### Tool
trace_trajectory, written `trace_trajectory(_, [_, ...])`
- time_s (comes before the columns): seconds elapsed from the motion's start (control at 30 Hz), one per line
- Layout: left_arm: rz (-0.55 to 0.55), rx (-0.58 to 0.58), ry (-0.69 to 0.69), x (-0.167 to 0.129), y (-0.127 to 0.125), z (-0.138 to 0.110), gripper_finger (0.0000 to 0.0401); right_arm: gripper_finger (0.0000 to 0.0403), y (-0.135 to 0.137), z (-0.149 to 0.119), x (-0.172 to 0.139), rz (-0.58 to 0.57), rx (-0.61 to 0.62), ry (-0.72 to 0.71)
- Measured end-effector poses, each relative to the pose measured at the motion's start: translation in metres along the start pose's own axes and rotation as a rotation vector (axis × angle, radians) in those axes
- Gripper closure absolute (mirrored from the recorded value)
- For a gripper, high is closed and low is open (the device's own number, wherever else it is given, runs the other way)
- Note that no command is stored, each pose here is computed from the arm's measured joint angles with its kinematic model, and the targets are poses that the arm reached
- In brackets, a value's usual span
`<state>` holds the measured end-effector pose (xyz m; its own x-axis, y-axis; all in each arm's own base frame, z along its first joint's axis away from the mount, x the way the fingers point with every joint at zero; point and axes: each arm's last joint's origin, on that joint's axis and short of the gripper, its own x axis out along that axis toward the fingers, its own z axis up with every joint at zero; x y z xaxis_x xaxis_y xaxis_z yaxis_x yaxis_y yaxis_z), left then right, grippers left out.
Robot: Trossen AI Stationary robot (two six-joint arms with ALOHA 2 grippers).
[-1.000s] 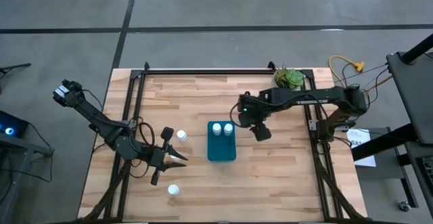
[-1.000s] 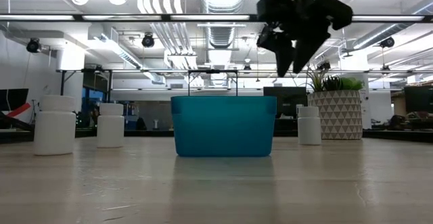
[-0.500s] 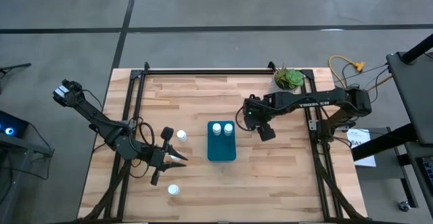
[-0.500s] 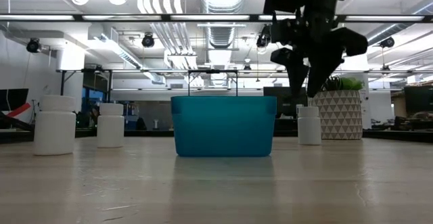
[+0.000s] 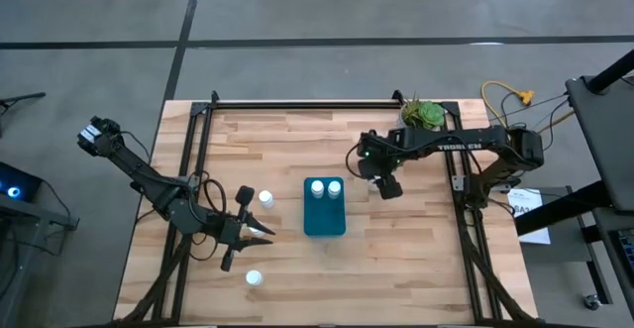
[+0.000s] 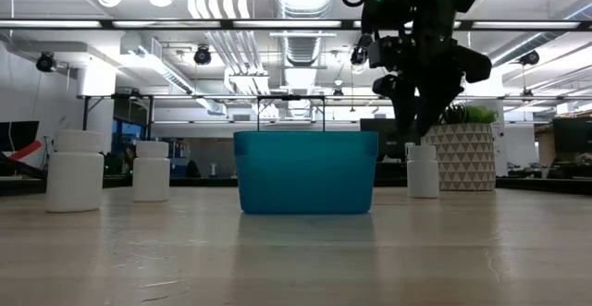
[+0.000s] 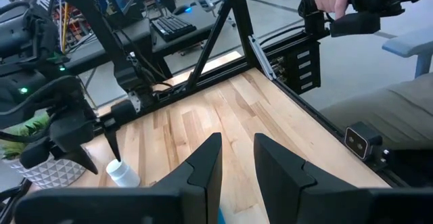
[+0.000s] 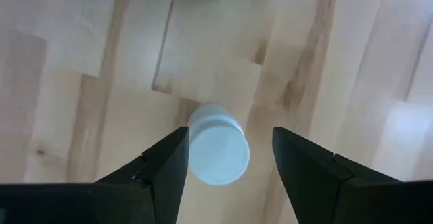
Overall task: Pick and place pill bottles into a basket
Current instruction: Put the medicine bottle in the blue bin
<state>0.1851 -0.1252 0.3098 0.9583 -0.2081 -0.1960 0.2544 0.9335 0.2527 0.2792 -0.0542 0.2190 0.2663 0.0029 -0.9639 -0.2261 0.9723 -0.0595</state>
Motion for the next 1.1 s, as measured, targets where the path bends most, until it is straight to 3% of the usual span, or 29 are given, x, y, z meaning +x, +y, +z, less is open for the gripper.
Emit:
trace_trajectory(0.97, [0.000, 0.000, 0.000, 0.000, 0.000, 0.000, 0.0331, 0.0198, 0.001, -0.017, 0.027, 0.025, 0.046, -0.011])
trace_trajectory(1.1, [0.000, 0.000, 0.000, 0.000, 0.000, 0.000, 0.0331, 0.0213, 0.002, -0.019, 0.029, 0.028, 0.046, -0.004])
